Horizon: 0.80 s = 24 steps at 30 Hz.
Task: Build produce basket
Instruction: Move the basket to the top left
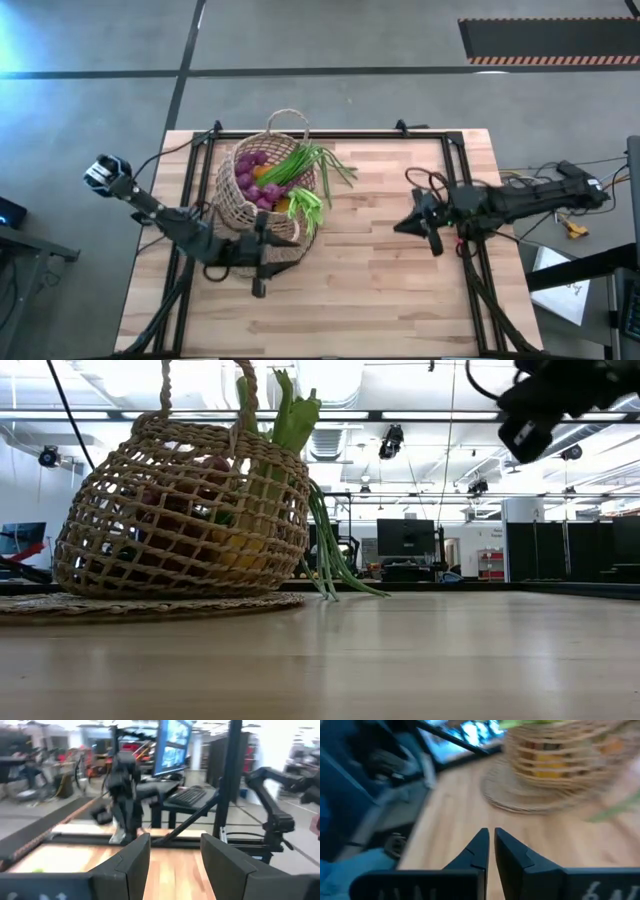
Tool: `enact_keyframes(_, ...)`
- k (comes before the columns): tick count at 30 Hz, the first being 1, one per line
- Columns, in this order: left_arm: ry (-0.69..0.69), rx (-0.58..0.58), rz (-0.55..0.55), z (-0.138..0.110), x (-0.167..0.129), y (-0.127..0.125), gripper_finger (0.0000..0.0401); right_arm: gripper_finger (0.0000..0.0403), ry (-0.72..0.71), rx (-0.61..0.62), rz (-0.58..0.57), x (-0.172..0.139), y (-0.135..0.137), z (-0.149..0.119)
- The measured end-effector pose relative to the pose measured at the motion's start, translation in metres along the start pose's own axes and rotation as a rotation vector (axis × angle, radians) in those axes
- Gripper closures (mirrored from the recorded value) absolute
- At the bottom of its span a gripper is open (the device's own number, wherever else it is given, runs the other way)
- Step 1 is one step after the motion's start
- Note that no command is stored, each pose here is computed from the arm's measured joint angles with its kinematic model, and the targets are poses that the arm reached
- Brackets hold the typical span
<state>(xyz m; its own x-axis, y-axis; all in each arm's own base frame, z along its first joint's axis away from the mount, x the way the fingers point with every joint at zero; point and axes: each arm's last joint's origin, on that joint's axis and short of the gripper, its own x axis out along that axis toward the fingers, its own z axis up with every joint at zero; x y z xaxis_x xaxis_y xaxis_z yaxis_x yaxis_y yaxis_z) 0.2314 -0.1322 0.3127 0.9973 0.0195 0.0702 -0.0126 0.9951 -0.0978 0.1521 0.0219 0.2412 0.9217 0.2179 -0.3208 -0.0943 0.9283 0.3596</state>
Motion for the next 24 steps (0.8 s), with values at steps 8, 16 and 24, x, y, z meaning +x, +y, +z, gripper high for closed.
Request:
enact_keyframes(8,0.246,0.22,-0.074,0.032,0.03,-0.021,0.0286,0.0394,-0.177,-0.059,0.138,0.014,0.004,-0.056)
enact_keyframes(16,0.638,0.047,-0.067,0.045,0.022,-0.075,0.0394,0.0394,-0.159,-0.165,0.115,0.015,-0.009,-0.089)
enact_keyframes(24,0.652,-0.23,0.148,-0.009,-0.027,-0.094,0.04,0.0394,-0.153,-0.23,0.108,0.015,-0.011,-0.093)
